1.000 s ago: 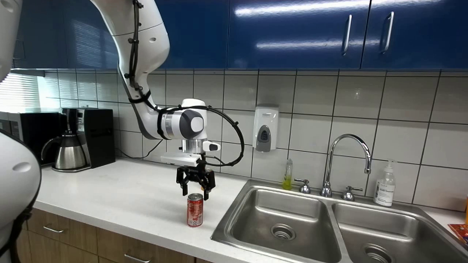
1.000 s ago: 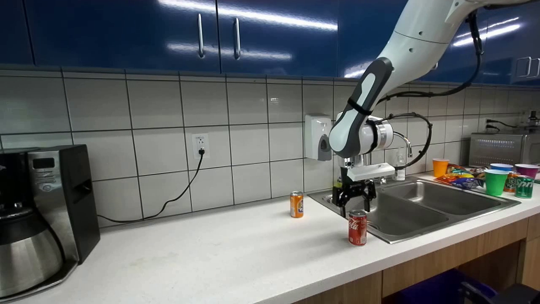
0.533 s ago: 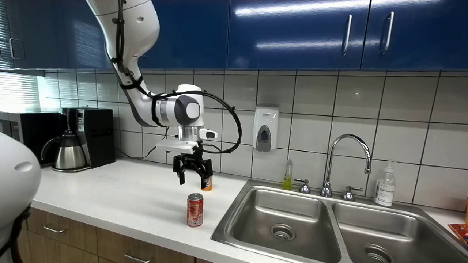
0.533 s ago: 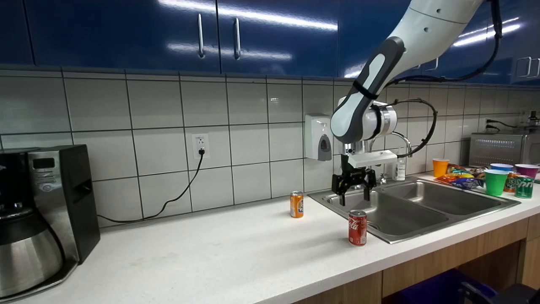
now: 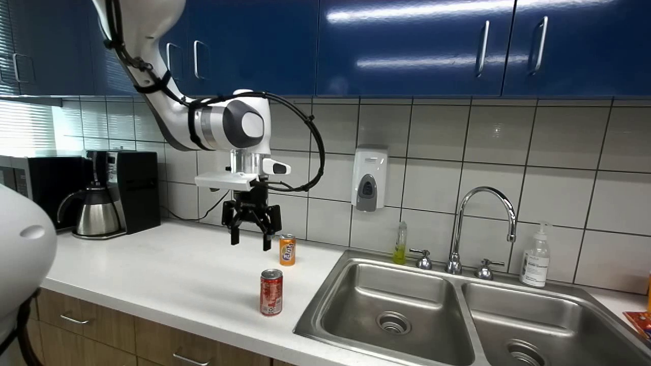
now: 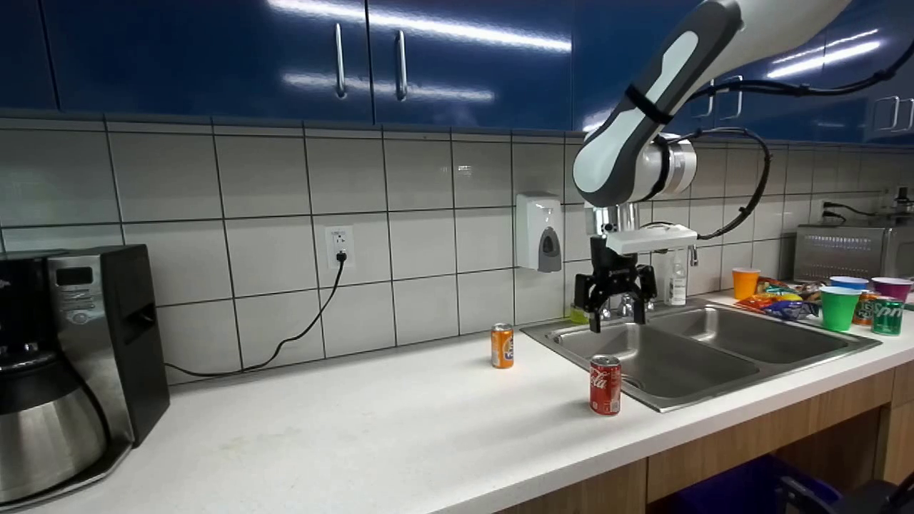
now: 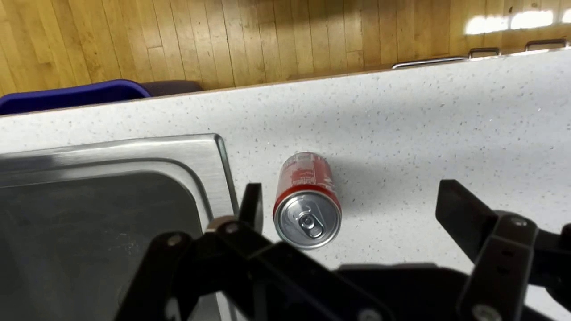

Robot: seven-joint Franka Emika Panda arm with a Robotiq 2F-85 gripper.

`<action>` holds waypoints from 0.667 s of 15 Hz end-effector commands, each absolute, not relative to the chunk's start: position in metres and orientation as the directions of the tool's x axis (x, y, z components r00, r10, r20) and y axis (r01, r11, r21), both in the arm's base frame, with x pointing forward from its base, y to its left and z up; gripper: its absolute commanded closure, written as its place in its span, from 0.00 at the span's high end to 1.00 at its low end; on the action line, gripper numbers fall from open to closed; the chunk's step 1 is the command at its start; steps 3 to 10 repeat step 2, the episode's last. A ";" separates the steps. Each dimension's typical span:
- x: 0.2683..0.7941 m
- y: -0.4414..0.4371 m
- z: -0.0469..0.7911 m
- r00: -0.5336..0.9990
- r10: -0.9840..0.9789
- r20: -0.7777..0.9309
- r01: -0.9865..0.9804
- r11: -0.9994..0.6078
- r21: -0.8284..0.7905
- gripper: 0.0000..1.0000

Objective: Put the red can on the counter to the left

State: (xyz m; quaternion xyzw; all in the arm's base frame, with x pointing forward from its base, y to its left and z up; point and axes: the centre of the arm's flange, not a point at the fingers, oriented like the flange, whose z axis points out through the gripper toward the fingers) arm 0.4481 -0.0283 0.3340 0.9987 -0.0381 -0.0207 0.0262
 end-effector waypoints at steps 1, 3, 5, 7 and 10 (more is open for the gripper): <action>0.444 -0.027 0.338 0.996 -0.076 -0.039 -0.074 -0.996 0.053 1.00; 0.441 -0.027 0.341 0.996 -0.076 -0.036 -0.074 -0.996 0.053 1.00; 0.441 -0.027 0.341 0.996 -0.076 -0.036 -0.074 -0.996 0.053 1.00; 0.441 -0.027 0.341 0.996 -0.076 -0.036 -0.074 -0.996 0.053 1.00; 0.441 -0.027 0.341 0.996 -0.076 -0.036 -0.074 -0.996 0.053 1.00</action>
